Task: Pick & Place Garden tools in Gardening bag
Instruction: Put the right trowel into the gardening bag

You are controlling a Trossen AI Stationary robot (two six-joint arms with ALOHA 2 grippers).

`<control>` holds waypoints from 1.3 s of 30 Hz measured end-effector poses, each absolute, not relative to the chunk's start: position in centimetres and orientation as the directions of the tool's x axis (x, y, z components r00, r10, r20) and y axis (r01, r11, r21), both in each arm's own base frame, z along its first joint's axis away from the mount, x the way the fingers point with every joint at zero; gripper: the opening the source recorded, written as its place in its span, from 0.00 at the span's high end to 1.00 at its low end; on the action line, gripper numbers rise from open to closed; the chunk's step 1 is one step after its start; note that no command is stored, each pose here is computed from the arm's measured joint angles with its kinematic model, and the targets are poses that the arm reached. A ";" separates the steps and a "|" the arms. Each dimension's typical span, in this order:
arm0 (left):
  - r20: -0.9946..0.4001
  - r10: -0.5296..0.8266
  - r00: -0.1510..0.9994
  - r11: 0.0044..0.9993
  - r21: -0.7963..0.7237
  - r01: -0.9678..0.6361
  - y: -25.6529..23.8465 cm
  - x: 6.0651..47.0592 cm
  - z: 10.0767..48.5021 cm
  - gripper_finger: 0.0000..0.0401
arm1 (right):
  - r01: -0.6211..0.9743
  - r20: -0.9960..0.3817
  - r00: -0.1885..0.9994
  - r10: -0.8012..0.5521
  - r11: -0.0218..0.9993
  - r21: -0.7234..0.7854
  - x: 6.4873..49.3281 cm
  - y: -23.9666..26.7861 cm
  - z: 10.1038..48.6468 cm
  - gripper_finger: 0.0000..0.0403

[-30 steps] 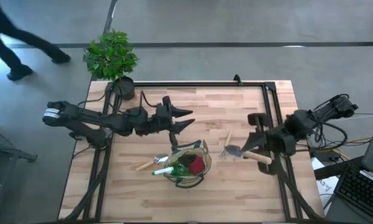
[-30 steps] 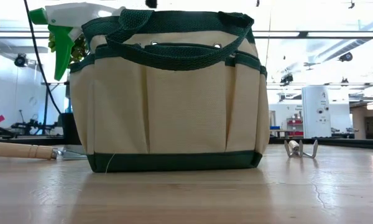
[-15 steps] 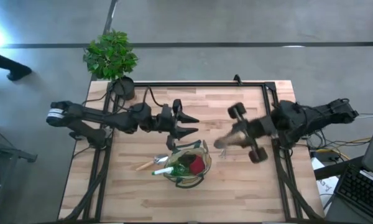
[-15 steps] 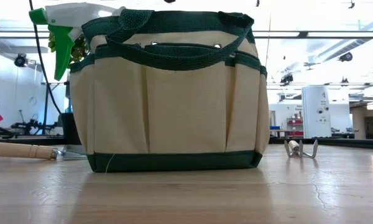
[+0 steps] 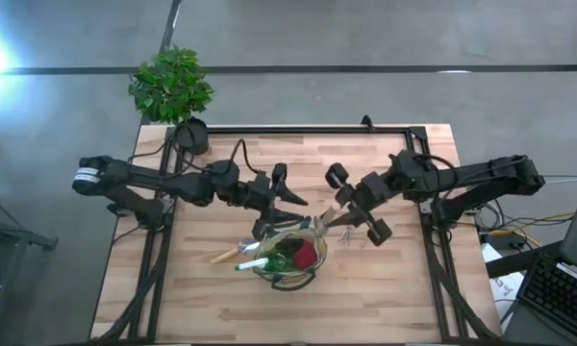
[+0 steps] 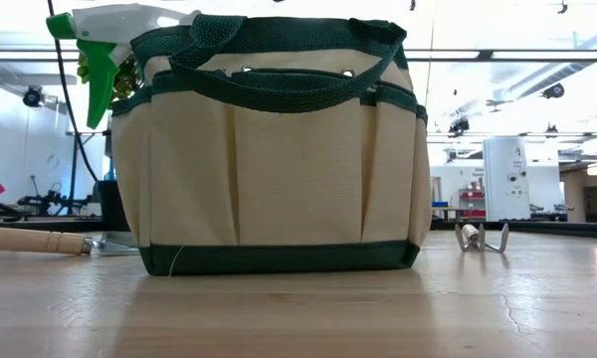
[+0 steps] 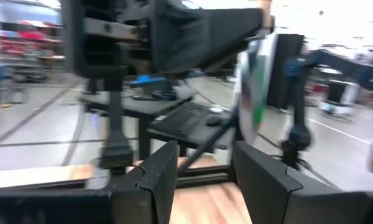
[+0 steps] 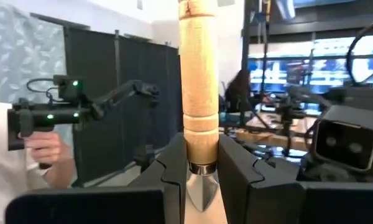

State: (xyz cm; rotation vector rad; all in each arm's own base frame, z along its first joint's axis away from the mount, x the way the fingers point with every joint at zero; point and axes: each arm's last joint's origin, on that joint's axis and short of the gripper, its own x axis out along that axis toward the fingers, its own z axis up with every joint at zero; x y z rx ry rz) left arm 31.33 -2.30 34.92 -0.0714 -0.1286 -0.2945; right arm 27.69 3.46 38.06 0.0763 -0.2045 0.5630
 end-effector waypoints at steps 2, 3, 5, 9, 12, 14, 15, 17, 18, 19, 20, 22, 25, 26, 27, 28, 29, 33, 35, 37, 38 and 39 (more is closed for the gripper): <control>0.127 -0.332 0.935 0.939 -0.049 0.340 -2.4 31.3 34.8 0.60 | -0.550 0.198 0.820 0.536 0.835 0.020 28.3 3.3 37.8 0.88; 0.124 -0.351 0.928 0.932 -0.050 0.359 -2.5 31.3 34.8 0.60 | -0.554 0.194 0.819 0.540 0.833 0.022 28.5 3.3 37.7 0.88; 0.119 -0.377 0.918 0.921 -0.053 0.385 -2.6 31.3 34.8 0.60 | -0.564 0.191 0.814 0.549 0.825 0.028 29.1 3.3 37.6 0.88; 0.116 -0.441 0.890 0.891 -0.065 0.450 -2.6 31.2 34.8 0.60 | -0.613 0.203 0.776 0.597 0.790 0.021 29.9 3.4 37.8 0.88; 0.112 -0.463 0.879 0.878 -0.075 0.472 -2.6 31.2 34.7 0.60 | -0.616 0.196 0.775 0.600 0.787 0.024 30.6 3.4 37.6 0.88; 0.112 -0.472 0.875 0.873 -0.078 0.481 -2.7 31.1 34.7 0.60 | -0.612 0.193 0.779 0.596 0.791 0.027 31.0 3.3 37.5 0.88; 0.112 -0.479 0.871 0.869 -0.078 0.488 -2.7 31.1 34.7 0.60 | -0.612 0.189 0.780 0.596 0.790 0.030 31.3 3.4 37.4 0.88; 0.111 -0.483 0.869 0.867 -0.078 0.492 -2.7 31.1 34.7 0.60 | -0.620 0.185 0.774 0.605 0.784 0.030 31.8 3.5 37.3 0.88; 0.111 -0.489 0.865 0.864 -0.077 0.498 -2.7 31.1 34.7 0.60 | -0.632 0.180 0.765 0.618 0.774 0.030 32.0 3.5 37.3 0.88; 0.111 -0.498 0.860 0.858 -0.082 0.507 -2.7 31.1 34.7 0.60 | -0.640 0.177 0.759 0.626 0.768 0.029 32.3 3.6 37.2 0.88; 0.110 -0.508 0.854 0.852 -0.083 0.517 -2.8 31.1 34.7 0.60 | -0.643 0.180 0.756 0.629 0.766 0.026 32.6 3.6 37.3 0.88; 0.109 -0.525 0.844 0.841 -0.091 0.534 -2.8 31.0 34.7 0.60 | -0.648 0.176 0.753 0.634 0.762 0.026 32.9 3.5 37.3 0.88; 0.107 -0.557 0.824 0.819 -0.094 0.566 -2.9 31.0 34.7 0.60 | -0.655 0.176 0.746 0.642 0.755 0.022 33.4 3.4 37.4 0.88; 0.107 -0.565 0.818 0.814 -0.093 0.574 -3.0 31.0 34.7 0.60 | -0.664 0.176 0.738 0.651 0.748 0.019 33.6 3.4 37.5 0.88; 0.105 -0.576 0.811 0.806 -0.092 0.584 -3.0 30.9 34.7 0.60 | -0.671 0.177 0.732 0.658 0.741 0.020 33.8 3.4 37.6 0.88; 0.105 -0.579 0.808 0.804 -0.092 0.588 -3.0 30.9 34.7 0.60 | -0.677 0.175 0.727 0.664 0.735 0.026 33.9 3.4 37.6 0.88; 0.106 -0.587 0.803 0.798 -0.090 0.596 -3.0 30.9 34.8 0.60 | -0.682 0.173 0.724 0.668 0.731 0.029 34.1 3.4 37.5 0.88; 0.111 -0.601 0.792 0.788 -0.082 0.610 -3.1 30.9 34.8 0.60 | -0.701 0.166 0.707 0.688 0.713 0.029 34.5 3.4 37.4 0.88; 0.117 -0.611 0.783 0.780 -0.076 0.621 -3.1 30.9 34.9 0.60 | -0.712 0.167 0.695 0.699 0.702 0.023 34.5 3.5 37.5 0.88; 0.124 -0.616 0.778 0.776 -0.069 0.627 -3.1 30.8 35.0 0.60 | -0.720 0.171 0.686 0.707 0.694 0.016 34.4 3.5 37.6 0.88; 0.126 -0.617 0.777 0.776 -0.067 0.627 -3.1 30.8 35.1 0.60 | -0.721 0.174 0.684 0.708 0.693 0.013 34.4 3.5 37.7 0.88; 0.126 -0.617 0.777 0.776 -0.067 0.627 -3.1 30.8 35.1 0.60 | -0.722 0.175 0.683 0.709 0.692 0.011 34.4 3.5 37.7 0.88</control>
